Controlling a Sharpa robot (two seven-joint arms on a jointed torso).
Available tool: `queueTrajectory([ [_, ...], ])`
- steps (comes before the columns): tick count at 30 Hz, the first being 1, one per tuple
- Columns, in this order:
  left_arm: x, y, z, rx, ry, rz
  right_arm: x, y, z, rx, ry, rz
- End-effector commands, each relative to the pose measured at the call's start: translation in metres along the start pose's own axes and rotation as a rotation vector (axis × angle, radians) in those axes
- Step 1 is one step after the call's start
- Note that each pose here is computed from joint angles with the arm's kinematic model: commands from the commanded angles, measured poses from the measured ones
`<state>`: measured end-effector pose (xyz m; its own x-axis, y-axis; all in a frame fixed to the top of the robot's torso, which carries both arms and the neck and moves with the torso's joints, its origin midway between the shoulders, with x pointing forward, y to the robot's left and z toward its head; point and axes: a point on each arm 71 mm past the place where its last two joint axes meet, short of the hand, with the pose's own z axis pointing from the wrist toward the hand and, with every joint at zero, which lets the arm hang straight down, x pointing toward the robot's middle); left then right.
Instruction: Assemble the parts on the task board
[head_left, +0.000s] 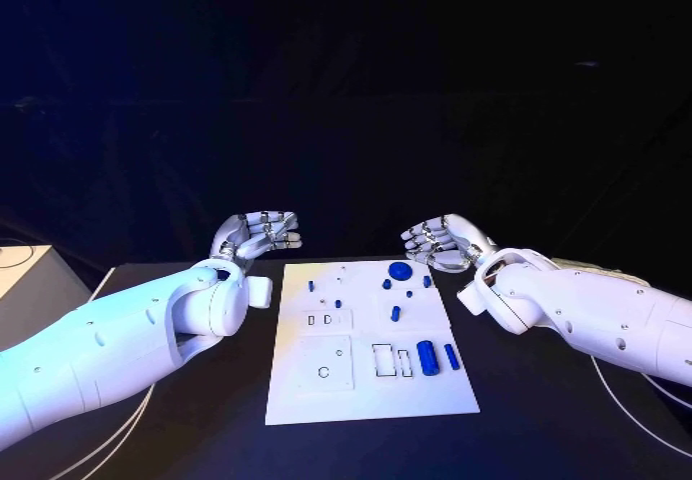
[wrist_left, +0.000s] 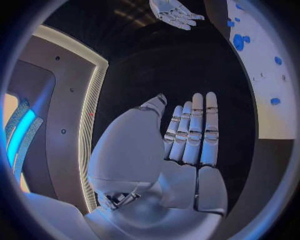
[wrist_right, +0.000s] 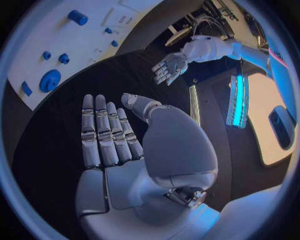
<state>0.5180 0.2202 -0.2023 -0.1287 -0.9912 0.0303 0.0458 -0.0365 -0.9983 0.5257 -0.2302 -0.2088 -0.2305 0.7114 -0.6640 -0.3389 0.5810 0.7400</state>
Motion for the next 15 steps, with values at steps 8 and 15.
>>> queueTrajectory([
  [8, 0.0116, -0.0246, -0.0295, 0.011, 0.123, -0.047, -0.005, 0.018, 0.01, -0.072, 0.15, -0.435],
  [15, 0.0117, -0.038, -0.0411, 0.004, 0.16, -0.088, -0.011, 0.028, 0.014, -0.022, 0.148, -0.629],
])
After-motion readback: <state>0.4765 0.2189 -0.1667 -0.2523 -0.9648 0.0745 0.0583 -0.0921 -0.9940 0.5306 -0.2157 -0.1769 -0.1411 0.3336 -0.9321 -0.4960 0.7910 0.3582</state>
